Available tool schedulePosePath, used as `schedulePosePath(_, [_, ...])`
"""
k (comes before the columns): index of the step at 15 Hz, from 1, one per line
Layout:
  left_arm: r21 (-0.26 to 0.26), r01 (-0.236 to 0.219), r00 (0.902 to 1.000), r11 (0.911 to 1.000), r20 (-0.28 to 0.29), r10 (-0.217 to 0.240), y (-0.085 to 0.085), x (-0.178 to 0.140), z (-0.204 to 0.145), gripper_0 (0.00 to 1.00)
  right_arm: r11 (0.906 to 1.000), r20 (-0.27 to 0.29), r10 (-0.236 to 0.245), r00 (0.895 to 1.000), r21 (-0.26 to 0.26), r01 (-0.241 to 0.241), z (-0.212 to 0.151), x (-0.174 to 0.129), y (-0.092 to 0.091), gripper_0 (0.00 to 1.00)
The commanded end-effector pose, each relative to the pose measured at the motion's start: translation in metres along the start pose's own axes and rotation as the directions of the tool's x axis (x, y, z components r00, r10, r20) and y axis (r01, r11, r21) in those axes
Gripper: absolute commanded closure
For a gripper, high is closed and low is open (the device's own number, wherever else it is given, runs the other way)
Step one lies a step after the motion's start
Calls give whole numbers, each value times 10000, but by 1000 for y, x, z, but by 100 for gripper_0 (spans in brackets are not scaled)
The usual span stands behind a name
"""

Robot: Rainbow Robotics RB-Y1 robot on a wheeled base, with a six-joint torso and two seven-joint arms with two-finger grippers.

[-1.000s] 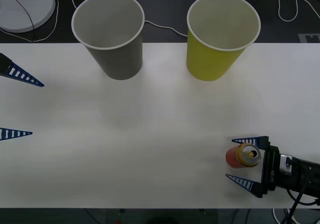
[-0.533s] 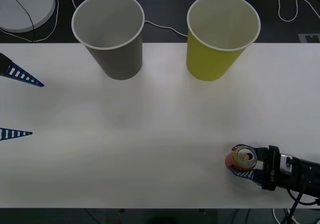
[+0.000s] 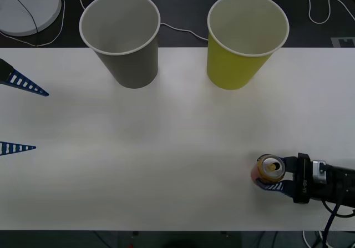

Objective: Put the can into the green bin and the plastic bottle into the gray bin

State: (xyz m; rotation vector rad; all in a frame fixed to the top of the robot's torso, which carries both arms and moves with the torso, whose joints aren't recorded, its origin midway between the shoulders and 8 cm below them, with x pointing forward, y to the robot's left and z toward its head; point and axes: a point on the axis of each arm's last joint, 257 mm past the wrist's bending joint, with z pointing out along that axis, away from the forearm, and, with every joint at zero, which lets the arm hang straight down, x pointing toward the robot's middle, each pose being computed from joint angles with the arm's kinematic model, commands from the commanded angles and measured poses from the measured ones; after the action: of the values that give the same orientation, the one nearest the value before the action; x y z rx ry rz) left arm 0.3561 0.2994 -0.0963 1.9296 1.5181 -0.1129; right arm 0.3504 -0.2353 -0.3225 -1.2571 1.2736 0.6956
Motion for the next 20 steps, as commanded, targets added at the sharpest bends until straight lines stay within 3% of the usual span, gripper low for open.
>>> schedulePosePath(1, [0, 0, 10000, 10000, 0, 0, 0, 0, 0, 0, 10000, -662, 14, 9978, 13, -13, -3, -12, -10, 100])
schedulePosePath(6, [0, 0, 10000, 10000, 0, 0, 0, 0, 0, 0, 9965, -1647, 734, 9836, 517, -657, 6, -48, -23, 100])
schedulePosePath(10, [0, 0, 10000, 10000, 0, 0, 0, 0, 0, 0, 9842, -2138, 1752, 9610, 619, -1657, 10, -77, -31, 100])
schedulePosePath(11, [0, 0, 10000, 10000, 0, 0, 0, 0, 0, 0, 9791, -2326, 2028, 9512, 643, -1930, 9, -87, -33, 100])
schedulePosePath(12, [0, 0, 10000, 10000, 0, 0, 0, 0, 0, 0, 9774, -2539, 2097, 9442, 810, -1952, 6, -94, -36, 100])
schedulePosePath(14, [0, 0, 10000, 10000, 0, 0, 0, 0, 0, 0, 9685, -3042, 2420, 9214, 1330, -2104, 1, -110, -38, 100])
schedulePosePath(17, [0, 0, 10000, 10000, 0, 0, 0, 0, 0, 0, 9517, -3797, 2972, 8761, 1917, -2398, -8, -134, -44, 100])
schedulePosePath(20, [0, 0, 10000, 10000, 0, 0, 0, 0, 0, 0, 9178, -4395, 3876, 8103, 2660, -2948, -18, -161, -50, 100])
